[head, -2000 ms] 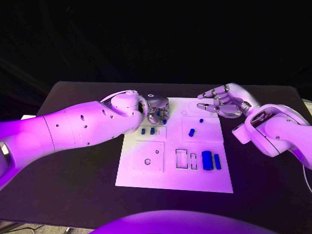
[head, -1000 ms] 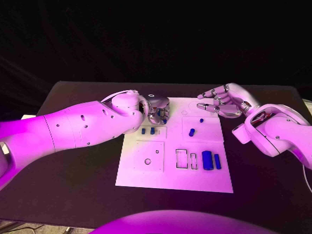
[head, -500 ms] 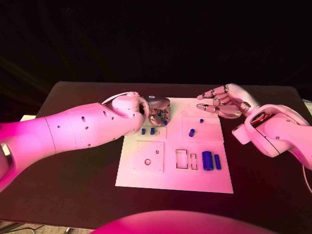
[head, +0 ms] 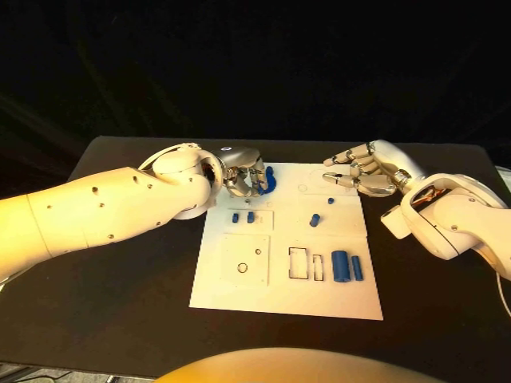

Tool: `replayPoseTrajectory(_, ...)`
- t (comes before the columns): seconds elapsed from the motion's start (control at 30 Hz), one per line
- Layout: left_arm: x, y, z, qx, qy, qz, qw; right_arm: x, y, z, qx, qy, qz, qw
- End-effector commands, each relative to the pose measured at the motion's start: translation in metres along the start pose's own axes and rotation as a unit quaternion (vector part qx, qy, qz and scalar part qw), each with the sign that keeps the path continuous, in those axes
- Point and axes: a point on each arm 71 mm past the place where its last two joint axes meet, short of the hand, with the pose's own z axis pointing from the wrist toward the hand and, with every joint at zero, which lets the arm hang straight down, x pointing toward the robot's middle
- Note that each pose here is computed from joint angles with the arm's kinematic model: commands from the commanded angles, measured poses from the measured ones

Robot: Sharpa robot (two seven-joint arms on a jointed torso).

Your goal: Assemble the parts on the task board

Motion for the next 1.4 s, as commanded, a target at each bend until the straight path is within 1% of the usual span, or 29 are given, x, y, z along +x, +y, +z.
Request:
replayPoseTrajectory(0.03,-0.0043,0.0032,-0.0056,-0.01,-0.006,-0.034,0.999,0.001,-0.001,0.0,0.001,0.007,-0.001,1.0)
replayPoseTrajectory(0.07,-0.0057,0.0073,-0.0089,-0.016,-0.005,-0.037,0.999,0.001,-0.002,0.0,0.001,0.007,-0.001,1.0)
replayPoseTrajectory(0.23,-0.0066,0.0189,-0.0163,-0.034,0.01,-0.04,0.999,0.001,-0.003,0.0,0.003,0.007,-0.002,1.0)
replayPoseTrajectory(0.37,-0.0054,0.0239,-0.0189,-0.043,0.02,-0.039,0.998,0.001,-0.003,0.0,0.003,0.008,-0.001,1.0)
replayPoseTrajectory(0.47,-0.0034,0.0269,-0.0189,-0.049,0.027,-0.039,0.998,0.002,-0.003,0.0,0.004,0.009,-0.001,1.0)
replayPoseTrajectory(1.0,0.0088,0.0286,-0.0111,-0.059,0.041,-0.016,0.997,0.003,-0.002,0.001,0.002,0.01,0.0,1.0)
replayPoseTrajectory(1.13,0.0108,0.0279,-0.0095,-0.061,0.046,-0.013,0.997,0.003,-0.002,0.001,0.002,0.01,0.0,1.0)
replayPoseTrajectory(1.4,0.0128,0.029,-0.0084,-0.067,0.054,-0.011,0.996,0.003,-0.002,0.001,0.002,0.01,0.0,1.0)
